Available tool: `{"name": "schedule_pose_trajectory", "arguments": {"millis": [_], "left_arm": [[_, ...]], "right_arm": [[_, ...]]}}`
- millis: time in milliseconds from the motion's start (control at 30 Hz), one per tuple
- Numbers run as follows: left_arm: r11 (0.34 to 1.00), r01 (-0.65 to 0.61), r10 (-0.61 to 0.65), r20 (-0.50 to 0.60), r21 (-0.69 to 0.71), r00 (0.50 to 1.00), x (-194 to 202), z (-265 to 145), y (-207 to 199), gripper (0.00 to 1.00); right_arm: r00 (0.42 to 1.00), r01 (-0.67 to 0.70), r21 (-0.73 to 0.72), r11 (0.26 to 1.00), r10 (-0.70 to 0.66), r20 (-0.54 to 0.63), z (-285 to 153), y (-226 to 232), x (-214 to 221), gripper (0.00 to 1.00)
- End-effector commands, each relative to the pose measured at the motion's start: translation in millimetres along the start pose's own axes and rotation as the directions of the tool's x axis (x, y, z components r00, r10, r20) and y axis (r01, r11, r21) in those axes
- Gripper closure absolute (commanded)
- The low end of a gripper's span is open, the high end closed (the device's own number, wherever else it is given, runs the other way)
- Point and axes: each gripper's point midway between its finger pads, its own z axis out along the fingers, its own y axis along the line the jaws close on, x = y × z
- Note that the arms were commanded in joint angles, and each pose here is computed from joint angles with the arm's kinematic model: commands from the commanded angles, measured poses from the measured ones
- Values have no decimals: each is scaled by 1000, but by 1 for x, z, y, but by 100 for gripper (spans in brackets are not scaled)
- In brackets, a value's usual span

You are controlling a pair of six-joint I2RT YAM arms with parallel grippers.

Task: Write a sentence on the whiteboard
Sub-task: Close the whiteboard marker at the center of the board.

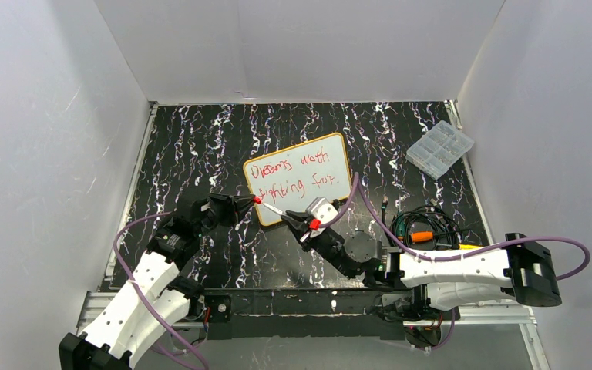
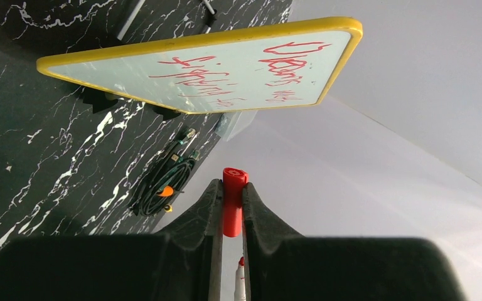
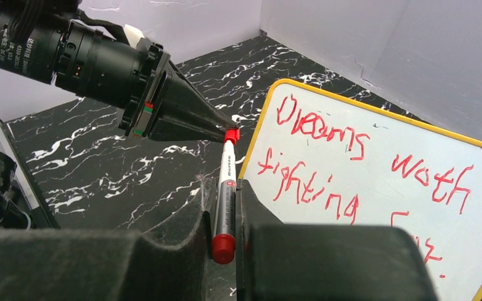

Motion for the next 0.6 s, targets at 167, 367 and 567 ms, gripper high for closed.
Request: {"name": "schedule_pose_trajectory", "arguments": {"millis": [167,367,567], "left_arm": [[1000,14,-14,-17,19,1000,3,-2,-4,100],[1000,11,-11,-23,20,1000,4,-2,-6,100],[1000,8,-7,-30,18,1000,6,-3,-6,100]], "right_arm": [[995,-42,30,999,40,87,6,-2,-32,99],[996,-42,42,998,39,85,7,-3,-30,99],[996,-38,51,998,34,80,10,-3,-27,99]]}}
